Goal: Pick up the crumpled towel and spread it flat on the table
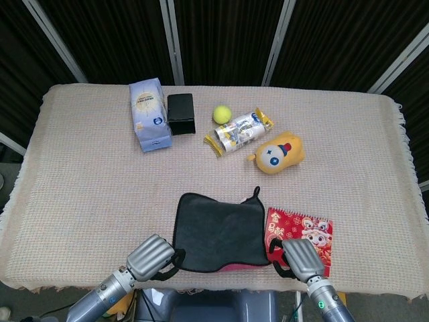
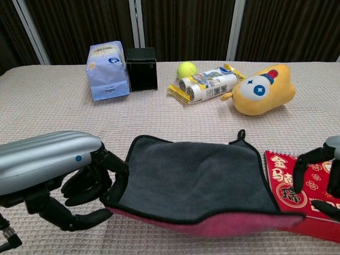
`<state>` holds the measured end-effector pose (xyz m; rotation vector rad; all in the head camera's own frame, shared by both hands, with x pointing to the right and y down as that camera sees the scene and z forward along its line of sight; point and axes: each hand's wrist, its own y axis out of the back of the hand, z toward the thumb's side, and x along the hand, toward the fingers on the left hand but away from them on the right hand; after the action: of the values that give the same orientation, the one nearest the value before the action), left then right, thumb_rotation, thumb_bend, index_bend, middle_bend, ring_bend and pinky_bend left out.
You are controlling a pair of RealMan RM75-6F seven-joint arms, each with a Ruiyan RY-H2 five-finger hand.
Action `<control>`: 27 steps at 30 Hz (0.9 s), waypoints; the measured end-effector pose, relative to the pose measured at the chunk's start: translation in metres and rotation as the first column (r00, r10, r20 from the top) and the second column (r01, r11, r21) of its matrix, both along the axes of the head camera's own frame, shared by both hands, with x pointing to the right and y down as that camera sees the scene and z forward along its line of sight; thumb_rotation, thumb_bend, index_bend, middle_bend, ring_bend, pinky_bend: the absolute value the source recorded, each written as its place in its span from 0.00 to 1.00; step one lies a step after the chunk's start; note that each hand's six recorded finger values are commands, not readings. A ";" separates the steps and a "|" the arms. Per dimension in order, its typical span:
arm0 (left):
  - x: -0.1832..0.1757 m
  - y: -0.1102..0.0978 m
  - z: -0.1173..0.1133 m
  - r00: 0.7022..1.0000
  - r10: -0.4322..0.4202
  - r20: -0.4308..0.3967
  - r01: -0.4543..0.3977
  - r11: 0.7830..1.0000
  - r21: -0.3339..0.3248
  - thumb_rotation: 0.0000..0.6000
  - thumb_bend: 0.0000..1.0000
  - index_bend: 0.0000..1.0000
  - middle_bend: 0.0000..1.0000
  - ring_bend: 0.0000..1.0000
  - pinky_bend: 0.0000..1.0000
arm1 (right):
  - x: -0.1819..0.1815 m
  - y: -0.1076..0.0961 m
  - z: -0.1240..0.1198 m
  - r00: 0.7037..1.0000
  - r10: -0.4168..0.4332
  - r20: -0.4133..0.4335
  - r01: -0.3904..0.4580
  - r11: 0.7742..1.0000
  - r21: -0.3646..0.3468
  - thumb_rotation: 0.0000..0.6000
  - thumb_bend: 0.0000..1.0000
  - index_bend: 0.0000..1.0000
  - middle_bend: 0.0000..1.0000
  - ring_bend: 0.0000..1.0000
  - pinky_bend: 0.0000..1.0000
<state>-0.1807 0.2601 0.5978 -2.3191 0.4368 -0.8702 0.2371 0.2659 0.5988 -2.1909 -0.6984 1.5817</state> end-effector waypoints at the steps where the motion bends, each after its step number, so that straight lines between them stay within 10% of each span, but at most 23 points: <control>1: 0.000 0.001 0.000 1.000 0.007 0.001 -0.007 1.000 -0.002 1.00 0.29 0.55 0.82 0.75 0.73 | 0.001 0.001 0.001 1.000 -0.010 -0.012 0.010 1.000 -0.007 1.00 0.54 0.23 0.94 0.95 0.82; 9: -0.005 0.000 0.001 0.999 0.029 0.021 -0.029 1.000 -0.002 1.00 0.14 0.37 0.78 0.73 0.73 | 0.005 0.006 0.006 0.994 -0.072 -0.086 0.068 0.996 -0.054 1.00 0.40 0.00 0.87 0.88 0.76; 27: -0.012 -0.009 0.006 0.999 -0.003 0.051 0.002 1.000 0.025 1.00 0.02 0.23 0.70 0.67 0.71 | 0.012 -0.010 0.007 0.988 -0.083 -0.131 0.086 0.996 0.024 1.00 0.36 0.00 0.80 0.81 0.70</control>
<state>-0.1929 0.2515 0.6039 -2.2690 0.4266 -0.9185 0.2496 0.2559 0.6057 -2.0474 -0.5787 1.6424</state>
